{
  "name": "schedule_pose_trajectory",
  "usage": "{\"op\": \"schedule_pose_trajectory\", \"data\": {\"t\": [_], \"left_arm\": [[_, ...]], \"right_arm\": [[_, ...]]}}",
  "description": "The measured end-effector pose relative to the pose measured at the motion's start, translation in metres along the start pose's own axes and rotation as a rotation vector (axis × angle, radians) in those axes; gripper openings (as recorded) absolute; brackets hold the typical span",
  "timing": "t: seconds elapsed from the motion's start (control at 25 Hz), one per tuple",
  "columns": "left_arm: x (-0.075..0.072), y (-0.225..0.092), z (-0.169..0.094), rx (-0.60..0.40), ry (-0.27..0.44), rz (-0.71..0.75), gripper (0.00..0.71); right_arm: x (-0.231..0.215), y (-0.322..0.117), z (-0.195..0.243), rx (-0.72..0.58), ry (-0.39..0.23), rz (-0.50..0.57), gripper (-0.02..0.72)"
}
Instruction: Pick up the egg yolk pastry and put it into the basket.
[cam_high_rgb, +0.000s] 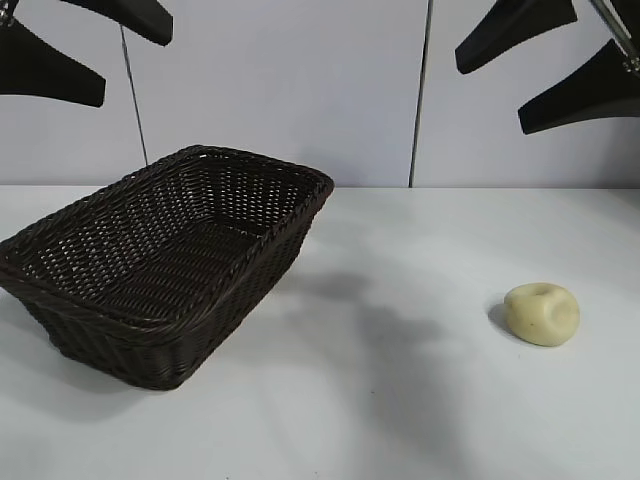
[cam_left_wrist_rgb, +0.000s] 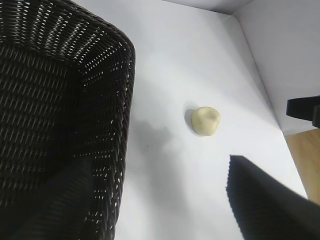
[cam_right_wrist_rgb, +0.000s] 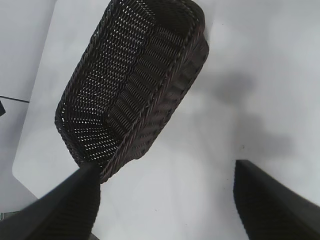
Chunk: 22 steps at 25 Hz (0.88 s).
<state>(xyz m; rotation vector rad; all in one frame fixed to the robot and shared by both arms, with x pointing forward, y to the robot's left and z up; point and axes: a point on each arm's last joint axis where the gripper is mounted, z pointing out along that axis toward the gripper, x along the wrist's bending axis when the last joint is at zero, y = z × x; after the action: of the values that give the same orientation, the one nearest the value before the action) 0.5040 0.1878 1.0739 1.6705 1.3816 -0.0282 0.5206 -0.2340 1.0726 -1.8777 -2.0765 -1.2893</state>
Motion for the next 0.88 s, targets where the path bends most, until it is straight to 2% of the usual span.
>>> {"op": "schedule_pose_trajectory", "data": {"t": [0.36,0.44,0.56,0.68,0.8,0.88], "left_arm": [[0.001,0.001,0.000,-0.010,0.007,-0.014,0.539],[0.001,0.001,0.000,-0.010,0.006,-0.086,0.539],[0.002,-0.001,0.000,0.012,0.027,-0.292,0.539],[0.006,-0.010,-0.001,0.093,0.095,-0.523,0.539],[0.012,-0.020,-0.003,0.175,0.200,-0.631,0.539],[0.017,-0.023,-0.005,0.184,0.276,-0.674,0.539]], "right_arm": [[0.000,0.000,0.000,0.000,0.000,0.000,0.537],[0.000,0.000,0.000,0.000,0.000,0.000,0.537],[0.000,0.000,0.000,0.000,0.000,0.000,0.537],[0.000,0.000,0.000,0.000,0.000,0.000,0.537],[0.000,0.000,0.000,0.000,0.000,0.000,0.537],[0.000,0.000,0.000,0.000,0.000,0.000,0.537]]}}
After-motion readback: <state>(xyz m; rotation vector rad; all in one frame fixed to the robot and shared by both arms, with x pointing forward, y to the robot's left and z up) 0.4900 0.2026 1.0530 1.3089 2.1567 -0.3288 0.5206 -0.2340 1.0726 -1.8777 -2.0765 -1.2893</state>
